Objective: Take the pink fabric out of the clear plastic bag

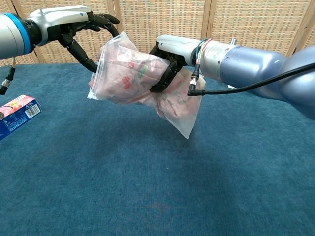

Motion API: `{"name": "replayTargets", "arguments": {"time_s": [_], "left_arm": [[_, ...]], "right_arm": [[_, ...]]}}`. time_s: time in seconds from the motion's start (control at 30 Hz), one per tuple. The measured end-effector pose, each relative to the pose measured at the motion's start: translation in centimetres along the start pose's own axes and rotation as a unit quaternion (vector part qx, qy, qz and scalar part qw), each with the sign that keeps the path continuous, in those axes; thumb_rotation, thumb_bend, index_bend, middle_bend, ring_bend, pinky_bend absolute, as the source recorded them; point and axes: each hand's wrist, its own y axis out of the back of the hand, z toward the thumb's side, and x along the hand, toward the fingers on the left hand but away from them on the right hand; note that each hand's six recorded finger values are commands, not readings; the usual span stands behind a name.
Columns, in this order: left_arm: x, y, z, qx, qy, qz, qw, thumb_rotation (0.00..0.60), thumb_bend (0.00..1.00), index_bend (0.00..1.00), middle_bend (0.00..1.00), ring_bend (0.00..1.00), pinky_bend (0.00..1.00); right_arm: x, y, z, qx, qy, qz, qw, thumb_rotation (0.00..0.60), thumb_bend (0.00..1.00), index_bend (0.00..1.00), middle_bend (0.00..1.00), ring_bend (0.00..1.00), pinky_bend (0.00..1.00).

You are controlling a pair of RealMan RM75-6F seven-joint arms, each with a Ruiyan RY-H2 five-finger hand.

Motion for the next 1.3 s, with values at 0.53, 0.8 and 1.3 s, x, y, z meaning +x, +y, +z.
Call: {"name": "replayTargets", "arguments": {"time_s": [0.53,0.8,1.3], "left_arm": [[0.6,-0.4,0.8,0.027,-0.006,0.008,0.9996,0.6,0.08,0.33,0.0,0.0,0.0],[0.4,-0.3,-0.3,0.042,0.004,0.012,0.999,0.6,0.08,0.33,0.0,0.0,0.0],[1.4,-1.9,1.9,0.002,-0.019,0.003,0.9998,0.6,0.08,0.33,0.0,0.0,0.0]], "right_arm": [[0.1,0.6,-0.1,-0.004,-0.006,-0.004,1.0,0.6,0.89,0.68,0.69,0.64,0.73],[0.3,0.9,0.0,-0.004,-0.006,-0.006,1.0,0.6,0.89,0.68,0.7,0.64,0.73],[0.2,0.6,0.9,-0.004,0.0,-0.003,1.0,0.6,0.89,0.68,0.7,0.65,0.73]]}}
